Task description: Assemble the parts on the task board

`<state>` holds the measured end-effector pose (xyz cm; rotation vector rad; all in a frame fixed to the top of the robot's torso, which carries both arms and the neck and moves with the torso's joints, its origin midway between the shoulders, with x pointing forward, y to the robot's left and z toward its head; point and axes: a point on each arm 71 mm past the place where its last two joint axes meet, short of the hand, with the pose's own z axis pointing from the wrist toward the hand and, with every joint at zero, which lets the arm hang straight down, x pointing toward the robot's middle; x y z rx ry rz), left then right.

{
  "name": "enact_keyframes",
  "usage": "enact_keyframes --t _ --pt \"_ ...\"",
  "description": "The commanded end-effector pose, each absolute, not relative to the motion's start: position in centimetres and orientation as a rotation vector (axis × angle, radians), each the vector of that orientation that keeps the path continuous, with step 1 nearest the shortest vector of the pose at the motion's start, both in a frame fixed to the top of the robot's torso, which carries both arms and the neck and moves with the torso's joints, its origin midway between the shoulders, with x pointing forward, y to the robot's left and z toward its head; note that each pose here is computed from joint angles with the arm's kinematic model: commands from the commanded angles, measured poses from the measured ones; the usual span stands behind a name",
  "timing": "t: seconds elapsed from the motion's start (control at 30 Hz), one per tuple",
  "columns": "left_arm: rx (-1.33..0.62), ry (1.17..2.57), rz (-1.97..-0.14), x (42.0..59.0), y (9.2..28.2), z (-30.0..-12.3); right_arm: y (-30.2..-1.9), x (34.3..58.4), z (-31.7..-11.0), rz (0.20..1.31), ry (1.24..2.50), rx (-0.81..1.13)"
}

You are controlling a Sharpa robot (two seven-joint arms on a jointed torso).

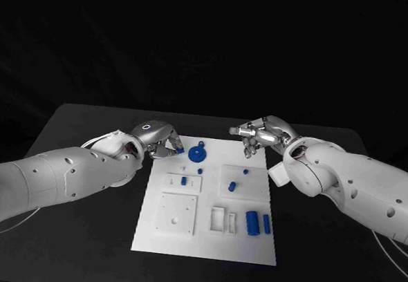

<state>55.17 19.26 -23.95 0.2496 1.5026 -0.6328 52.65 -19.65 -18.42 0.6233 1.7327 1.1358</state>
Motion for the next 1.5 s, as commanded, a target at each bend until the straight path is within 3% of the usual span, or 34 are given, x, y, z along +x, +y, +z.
enact_keyframes --t 0.03,0.47,0.7,1.0,1.5 --pt "0.197 1.506 -0.676 55.0 19.2 -23.6 -19.4 52.6 -18.3 1.127 1.731 0.585" --pt "-0.094 1.628 -0.838 53.8 19.8 -22.9 -18.7 52.4 -18.0 1.068 1.708 0.44" --pt "-0.303 1.744 -0.984 52.9 20.0 -22.2 -17.6 52.2 -17.5 1.011 1.666 0.244" --pt "-0.542 1.89 -1.167 51.6 20.4 -21.0 -15.4 51.5 -16.6 0.943 1.546 -0.044" --pt "-0.804 2.073 -1.365 50.6 20.4 -21.4 -12.4 49.3 -16.0 0.942 1.364 -0.312"
